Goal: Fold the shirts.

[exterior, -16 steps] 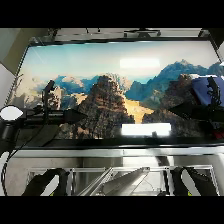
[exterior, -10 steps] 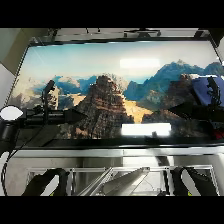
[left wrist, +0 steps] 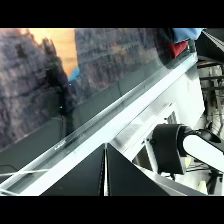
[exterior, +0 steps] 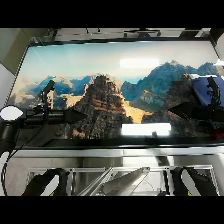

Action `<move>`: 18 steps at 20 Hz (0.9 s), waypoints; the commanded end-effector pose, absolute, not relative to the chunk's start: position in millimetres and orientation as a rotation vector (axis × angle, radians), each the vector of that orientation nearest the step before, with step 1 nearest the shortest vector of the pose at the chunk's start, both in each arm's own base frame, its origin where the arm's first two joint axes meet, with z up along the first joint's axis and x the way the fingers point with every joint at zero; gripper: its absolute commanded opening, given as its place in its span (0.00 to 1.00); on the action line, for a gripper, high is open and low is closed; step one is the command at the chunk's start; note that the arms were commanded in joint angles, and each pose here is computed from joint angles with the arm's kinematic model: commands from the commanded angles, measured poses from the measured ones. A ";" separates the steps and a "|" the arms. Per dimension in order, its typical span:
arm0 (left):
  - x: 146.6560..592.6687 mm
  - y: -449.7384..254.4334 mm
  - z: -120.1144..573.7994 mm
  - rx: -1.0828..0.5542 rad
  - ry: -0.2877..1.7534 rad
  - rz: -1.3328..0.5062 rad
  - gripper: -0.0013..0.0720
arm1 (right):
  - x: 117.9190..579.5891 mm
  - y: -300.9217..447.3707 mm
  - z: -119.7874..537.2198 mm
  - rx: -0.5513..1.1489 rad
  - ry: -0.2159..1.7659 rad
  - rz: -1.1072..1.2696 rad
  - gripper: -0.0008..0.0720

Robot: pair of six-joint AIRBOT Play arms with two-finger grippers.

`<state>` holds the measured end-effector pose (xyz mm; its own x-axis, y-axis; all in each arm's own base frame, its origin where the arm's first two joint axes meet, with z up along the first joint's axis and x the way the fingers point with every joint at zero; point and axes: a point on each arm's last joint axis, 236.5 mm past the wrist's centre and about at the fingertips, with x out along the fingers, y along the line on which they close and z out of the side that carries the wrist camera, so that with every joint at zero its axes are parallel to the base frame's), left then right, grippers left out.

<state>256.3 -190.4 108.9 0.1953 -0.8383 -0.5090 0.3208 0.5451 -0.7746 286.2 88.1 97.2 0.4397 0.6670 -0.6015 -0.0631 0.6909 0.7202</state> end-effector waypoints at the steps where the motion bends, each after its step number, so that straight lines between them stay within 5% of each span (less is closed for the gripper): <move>1: 265.8 -188.3 109.8 -0.585 1.056 -0.851 0.02 | 286.2 88.4 97.1 0.685 1.026 0.501 0.03; 8: 288.7 -180.6 106.7 -0.554 0.989 -0.767 0.01 | 293.7 85.5 98.6 0.694 0.999 0.484 0.04; 11: 316.8 -92.1 93.7 -0.504 1.020 -0.427 0.02 | 296.7 95.6 107.8 0.749 0.982 0.530 0.03; 12: 321.4 -49.5 95.0 -0.478 1.016 -0.301 0.19 | 297.2 95.8 107.8 0.752 0.982 0.531 0.04; 14: 319.0 31.3 98.2 -0.435 0.999 -0.074 1.00 | 297.3 95.7 107.5 0.737 0.977 0.538 0.04; 16: 296.0 111.2 89.0 -0.426 1.034 0.164 0.99 | 298.2 94.8 106.7 0.714 0.968 0.545 0.12; 18: 265.8 167.4 63.0 -0.486 1.101 0.333 1.00 | 300.7 90.2 103.4 0.700 0.964 0.523 0.74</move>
